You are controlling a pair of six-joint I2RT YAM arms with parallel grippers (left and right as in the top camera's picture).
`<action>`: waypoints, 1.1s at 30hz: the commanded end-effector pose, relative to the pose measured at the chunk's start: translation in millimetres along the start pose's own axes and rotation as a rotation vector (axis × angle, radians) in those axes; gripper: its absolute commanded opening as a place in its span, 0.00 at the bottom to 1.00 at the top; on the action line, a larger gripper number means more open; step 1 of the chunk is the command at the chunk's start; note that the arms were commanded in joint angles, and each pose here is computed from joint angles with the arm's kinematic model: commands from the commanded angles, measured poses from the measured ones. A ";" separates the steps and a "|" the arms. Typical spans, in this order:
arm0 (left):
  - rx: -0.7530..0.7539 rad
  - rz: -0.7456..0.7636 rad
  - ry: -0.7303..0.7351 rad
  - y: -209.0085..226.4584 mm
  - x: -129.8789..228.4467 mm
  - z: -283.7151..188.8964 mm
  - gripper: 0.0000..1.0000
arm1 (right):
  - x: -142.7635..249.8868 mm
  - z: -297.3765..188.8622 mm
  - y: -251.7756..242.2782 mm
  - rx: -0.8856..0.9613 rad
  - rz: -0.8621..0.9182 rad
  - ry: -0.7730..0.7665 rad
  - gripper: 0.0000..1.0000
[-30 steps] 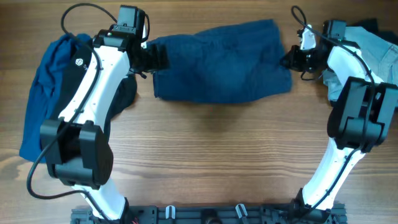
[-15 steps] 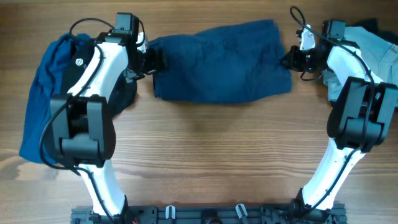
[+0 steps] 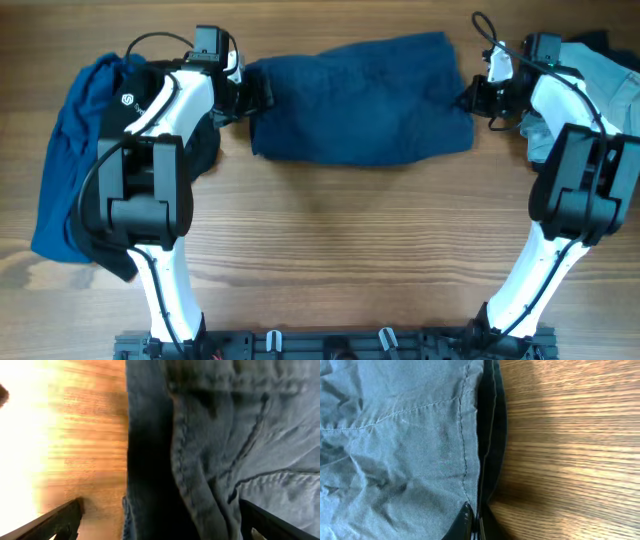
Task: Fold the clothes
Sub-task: 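Grasp the folded shorts' top corners with both grippers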
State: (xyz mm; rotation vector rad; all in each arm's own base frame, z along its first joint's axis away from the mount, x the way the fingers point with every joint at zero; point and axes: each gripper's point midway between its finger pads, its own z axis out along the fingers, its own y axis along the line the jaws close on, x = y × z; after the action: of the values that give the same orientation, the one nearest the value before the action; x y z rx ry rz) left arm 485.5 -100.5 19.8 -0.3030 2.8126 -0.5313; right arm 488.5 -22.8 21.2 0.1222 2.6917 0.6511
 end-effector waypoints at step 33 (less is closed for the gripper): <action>0.008 -0.066 -0.006 41.7 -12.3 -41.2 0.04 | -12.6 0.3 21.6 0.012 -0.043 -0.027 0.04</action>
State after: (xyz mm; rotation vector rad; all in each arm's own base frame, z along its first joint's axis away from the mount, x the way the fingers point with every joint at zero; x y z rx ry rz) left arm 471.4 -67.9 13.4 -0.4425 2.8662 -0.6919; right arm 489.1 14.7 23.9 0.0354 2.6936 0.7143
